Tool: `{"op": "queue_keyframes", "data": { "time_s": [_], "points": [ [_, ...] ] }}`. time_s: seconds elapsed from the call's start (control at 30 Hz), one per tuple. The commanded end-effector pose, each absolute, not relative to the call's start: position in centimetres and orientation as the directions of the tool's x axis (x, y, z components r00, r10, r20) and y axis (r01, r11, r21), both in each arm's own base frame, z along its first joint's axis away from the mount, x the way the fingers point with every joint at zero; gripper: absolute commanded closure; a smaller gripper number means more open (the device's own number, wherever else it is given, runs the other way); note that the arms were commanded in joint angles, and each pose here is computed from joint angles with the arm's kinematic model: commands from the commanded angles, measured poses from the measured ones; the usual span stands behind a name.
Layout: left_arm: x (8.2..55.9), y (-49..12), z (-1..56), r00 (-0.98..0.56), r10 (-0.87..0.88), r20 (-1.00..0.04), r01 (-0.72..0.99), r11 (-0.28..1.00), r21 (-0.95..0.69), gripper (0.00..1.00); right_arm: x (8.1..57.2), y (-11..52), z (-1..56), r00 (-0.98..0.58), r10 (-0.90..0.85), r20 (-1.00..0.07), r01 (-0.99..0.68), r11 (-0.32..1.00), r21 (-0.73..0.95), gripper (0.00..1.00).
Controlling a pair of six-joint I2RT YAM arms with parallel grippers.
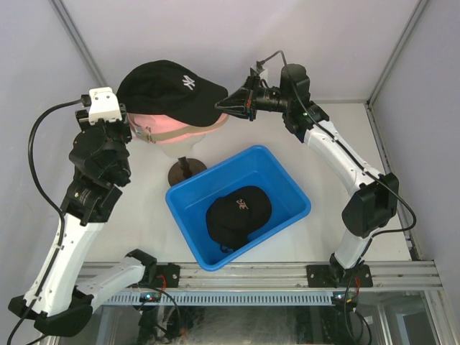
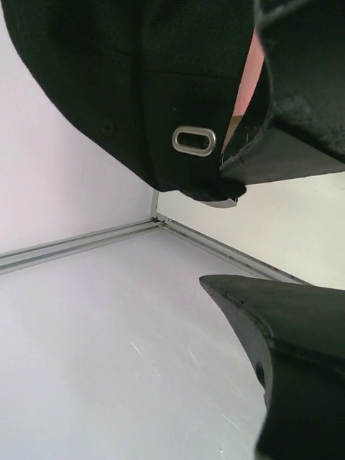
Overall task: Stack the hats
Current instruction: Stack the hat on the hat.
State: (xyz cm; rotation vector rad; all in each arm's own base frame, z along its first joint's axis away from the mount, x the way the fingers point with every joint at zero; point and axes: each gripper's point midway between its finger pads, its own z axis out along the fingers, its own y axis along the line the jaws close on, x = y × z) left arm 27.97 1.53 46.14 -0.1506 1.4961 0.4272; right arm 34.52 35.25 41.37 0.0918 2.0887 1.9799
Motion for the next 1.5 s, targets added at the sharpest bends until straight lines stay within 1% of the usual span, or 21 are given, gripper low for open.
{"op": "queue_keyframes", "data": {
  "time_s": [0.0,0.2,0.47,0.77,0.93,1.2,1.47],
  "points": [
    [24.9,5.3,47.2,0.039,0.142,-0.989,-0.524,0.846,0.100,0.43,36.9,33.6,40.6,-0.933,0.339,-0.117,-0.077,0.128,0.989,1.00],
    [24.4,5.6,46.7,0.027,0.136,-0.990,-0.532,0.841,0.101,0.38,36.9,33.9,40.6,-0.932,0.346,-0.112,-0.069,0.134,0.989,1.00],
    [23.6,6.0,46.0,0.025,0.119,-0.993,-0.535,0.840,0.087,0.34,37.1,33.9,40.3,-0.928,0.358,-0.104,-0.055,0.143,0.988,1.00],
    [23.2,5.7,44.3,0.034,0.069,-0.997,-0.509,0.860,0.042,0.33,37.1,34.4,40.4,-0.927,0.359,-0.111,-0.063,0.141,0.988,1.00],
    [23.5,4.9,42.6,0.028,0.030,-0.999,-0.472,0.881,0.013,0.33,35.9,34.9,41.2,-0.933,0.334,-0.131,-0.094,0.124,0.988,1.00],
    [23.8,4.2,41.8,0.032,0.017,-0.999,-0.431,0.902,0.001,0.32,35.5,35.7,39.5,-0.933,0.351,-0.085,-0.027,0.168,0.985,1.00],
    [22.7,4.5,41.9,0.063,0.001,-0.998,-0.420,0.907,-0.026,0.31,35.9,36.6,38.8,-0.928,0.363,-0.083,-0.017,0.181,0.983,1.00]
  ]
}}
